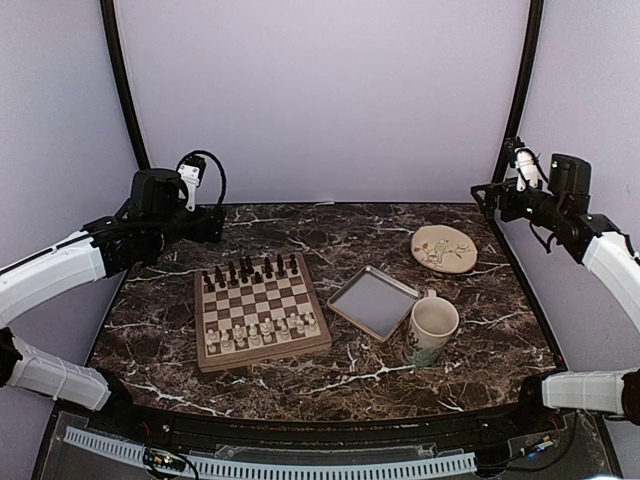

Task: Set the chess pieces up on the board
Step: Reset both arms

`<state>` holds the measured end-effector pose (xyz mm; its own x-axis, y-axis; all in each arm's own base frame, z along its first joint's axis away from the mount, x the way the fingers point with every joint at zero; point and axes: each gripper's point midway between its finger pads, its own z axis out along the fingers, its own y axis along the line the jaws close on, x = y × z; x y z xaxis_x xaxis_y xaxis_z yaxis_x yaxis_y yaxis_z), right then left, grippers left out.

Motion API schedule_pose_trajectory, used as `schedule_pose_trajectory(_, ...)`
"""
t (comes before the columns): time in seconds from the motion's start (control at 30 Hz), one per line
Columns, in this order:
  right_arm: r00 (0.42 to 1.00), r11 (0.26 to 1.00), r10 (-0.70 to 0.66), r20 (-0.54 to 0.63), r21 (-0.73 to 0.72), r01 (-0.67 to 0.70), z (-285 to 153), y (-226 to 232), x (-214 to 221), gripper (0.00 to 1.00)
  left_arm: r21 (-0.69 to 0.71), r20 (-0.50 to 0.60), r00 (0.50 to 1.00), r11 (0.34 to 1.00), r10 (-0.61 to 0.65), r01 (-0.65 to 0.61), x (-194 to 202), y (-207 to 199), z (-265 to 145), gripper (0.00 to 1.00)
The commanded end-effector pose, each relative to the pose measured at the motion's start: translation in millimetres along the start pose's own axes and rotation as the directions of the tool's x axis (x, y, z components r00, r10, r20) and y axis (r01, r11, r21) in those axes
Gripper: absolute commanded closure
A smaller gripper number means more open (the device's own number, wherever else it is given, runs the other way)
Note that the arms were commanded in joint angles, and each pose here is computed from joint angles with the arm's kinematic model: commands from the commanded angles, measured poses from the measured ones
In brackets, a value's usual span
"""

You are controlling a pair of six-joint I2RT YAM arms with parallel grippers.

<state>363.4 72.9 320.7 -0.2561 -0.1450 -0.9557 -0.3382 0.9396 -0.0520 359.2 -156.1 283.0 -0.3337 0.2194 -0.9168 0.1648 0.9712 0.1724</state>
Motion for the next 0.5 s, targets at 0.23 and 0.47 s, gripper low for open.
schedule_pose_trajectory(0.23, 0.991, 0.992, 0.115, 0.073, 0.035, -0.118, -9, -36, 4, 0.00, -0.107, 0.115, 0.983, 0.982, -0.141, 0.153, 8, 54, -15, 0.01)
schedule_pose_trajectory(0.47, 0.989, 0.991, 0.126, 0.077, 0.024, -0.128, -12, -39, 2, 0.00, -0.105, 0.108, 0.986, 0.985, -0.126, 0.137, 10, 54, -16, 0.01)
